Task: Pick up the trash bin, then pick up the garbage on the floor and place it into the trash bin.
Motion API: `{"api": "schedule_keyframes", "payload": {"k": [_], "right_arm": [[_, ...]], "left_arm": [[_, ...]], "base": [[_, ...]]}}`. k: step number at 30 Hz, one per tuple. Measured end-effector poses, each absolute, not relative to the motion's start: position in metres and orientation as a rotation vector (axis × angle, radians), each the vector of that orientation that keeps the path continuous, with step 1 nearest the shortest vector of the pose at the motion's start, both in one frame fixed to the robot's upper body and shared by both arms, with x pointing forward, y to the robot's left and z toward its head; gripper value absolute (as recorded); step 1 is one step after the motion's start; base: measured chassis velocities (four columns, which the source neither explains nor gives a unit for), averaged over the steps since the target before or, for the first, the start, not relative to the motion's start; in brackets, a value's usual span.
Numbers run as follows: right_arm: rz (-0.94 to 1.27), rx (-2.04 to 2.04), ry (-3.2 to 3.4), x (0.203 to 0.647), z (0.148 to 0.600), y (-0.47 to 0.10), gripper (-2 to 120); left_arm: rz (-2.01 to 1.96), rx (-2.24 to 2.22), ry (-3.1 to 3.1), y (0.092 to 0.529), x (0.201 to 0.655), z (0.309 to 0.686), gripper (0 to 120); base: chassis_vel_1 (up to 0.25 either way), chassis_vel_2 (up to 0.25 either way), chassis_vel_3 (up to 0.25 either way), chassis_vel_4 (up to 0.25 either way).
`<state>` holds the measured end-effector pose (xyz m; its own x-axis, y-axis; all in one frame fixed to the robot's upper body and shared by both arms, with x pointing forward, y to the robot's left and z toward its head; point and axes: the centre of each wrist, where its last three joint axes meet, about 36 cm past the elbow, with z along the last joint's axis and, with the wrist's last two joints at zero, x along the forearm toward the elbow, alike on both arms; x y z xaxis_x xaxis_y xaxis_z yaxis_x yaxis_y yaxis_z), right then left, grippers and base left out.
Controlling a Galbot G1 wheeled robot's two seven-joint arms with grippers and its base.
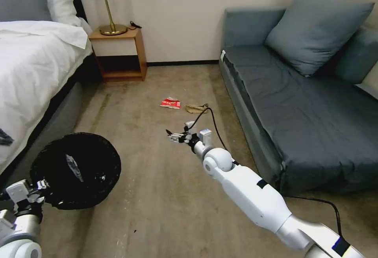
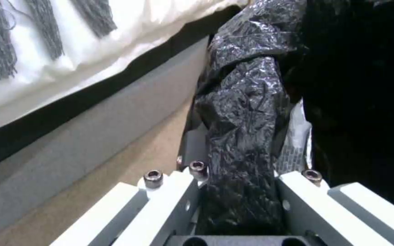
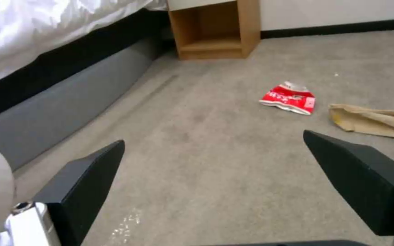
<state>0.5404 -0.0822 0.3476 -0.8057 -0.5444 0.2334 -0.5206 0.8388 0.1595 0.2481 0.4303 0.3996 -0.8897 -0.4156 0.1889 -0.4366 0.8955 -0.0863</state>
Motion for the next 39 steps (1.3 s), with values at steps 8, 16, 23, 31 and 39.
{"api": "schedule_keyframes", "payload": {"k": [8,16,23,31,39], "right_arm": [[-0.126,0.824,-2.749,0.539,0.344,-0.078,100],[-0.121,0.821,-2.748,0.535,0.341,-0.079,100],[-0.123,0.821,-2.756,0.533,0.338,-0.084,100],[-0.121,0.818,-2.755,0.532,0.334,-0.086,100],[-0.106,0.820,-2.753,0.533,0.331,-0.085,100]], "left_arm": [[0.168,0.661,-2.896,0.429,0.239,0.396,3],[0.165,0.661,-2.898,0.426,0.236,0.393,3],[0.162,0.657,-2.898,0.425,0.236,0.391,3],[0.160,0.655,-2.897,0.425,0.236,0.389,3],[0.162,0.658,-2.895,0.425,0.235,0.387,3]], "base": [[0.000,0.000,0.000,0.000],[0.000,0.000,0.000,0.000],[-0.026,0.023,0.016,-0.016],[-0.100,0.090,0.093,-0.102],[-0.093,0.113,0.104,-0.092]]}}
